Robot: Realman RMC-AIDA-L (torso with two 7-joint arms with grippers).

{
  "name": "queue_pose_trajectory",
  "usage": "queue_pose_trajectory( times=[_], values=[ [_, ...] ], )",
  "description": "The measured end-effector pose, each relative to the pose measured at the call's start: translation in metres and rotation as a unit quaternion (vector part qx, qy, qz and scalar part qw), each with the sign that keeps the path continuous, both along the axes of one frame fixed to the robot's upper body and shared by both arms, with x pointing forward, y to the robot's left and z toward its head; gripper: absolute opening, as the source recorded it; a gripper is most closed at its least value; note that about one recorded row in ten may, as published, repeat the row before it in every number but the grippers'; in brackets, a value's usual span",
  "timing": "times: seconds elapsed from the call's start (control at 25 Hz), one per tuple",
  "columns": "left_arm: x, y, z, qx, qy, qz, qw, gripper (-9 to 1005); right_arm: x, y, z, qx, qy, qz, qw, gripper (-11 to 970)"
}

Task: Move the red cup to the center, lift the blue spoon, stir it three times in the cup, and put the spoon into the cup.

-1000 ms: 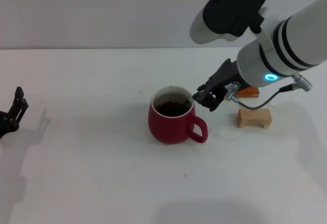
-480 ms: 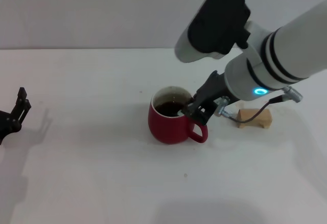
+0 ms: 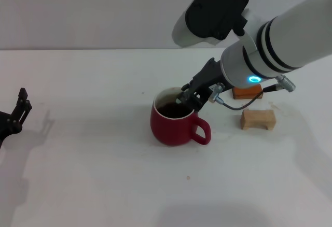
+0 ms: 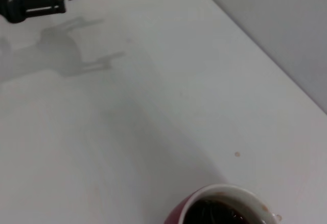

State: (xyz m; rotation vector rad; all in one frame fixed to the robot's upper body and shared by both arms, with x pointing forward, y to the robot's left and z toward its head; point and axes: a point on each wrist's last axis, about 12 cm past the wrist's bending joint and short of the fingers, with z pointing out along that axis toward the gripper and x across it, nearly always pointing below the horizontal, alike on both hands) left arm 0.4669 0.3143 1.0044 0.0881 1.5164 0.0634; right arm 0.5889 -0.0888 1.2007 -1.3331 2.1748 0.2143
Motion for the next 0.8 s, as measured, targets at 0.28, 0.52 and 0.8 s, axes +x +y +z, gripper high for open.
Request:
queue_pose_trajectory(
  times=[0.28,0.52,0.8],
  values=[
    [0.000,0.000,0.000,0.000,0.000,0.000,1.000,852,-0.005,-0.001,0.000,0.000,-0.007,0.006,1.000,232],
    [0.002,-0.001,0.001,-0.001,-0.001,-0.001,1.000,852,-0.008,-0.001,0.005,0.008,-0.017,0.009,1.000,234],
    [0.002,-0.001,0.001,-0.001,-0.002,-0.001,1.000,852,-0.013,-0.016,0.029,0.055,-0.151,-0.017,0.987,405]
  ],
)
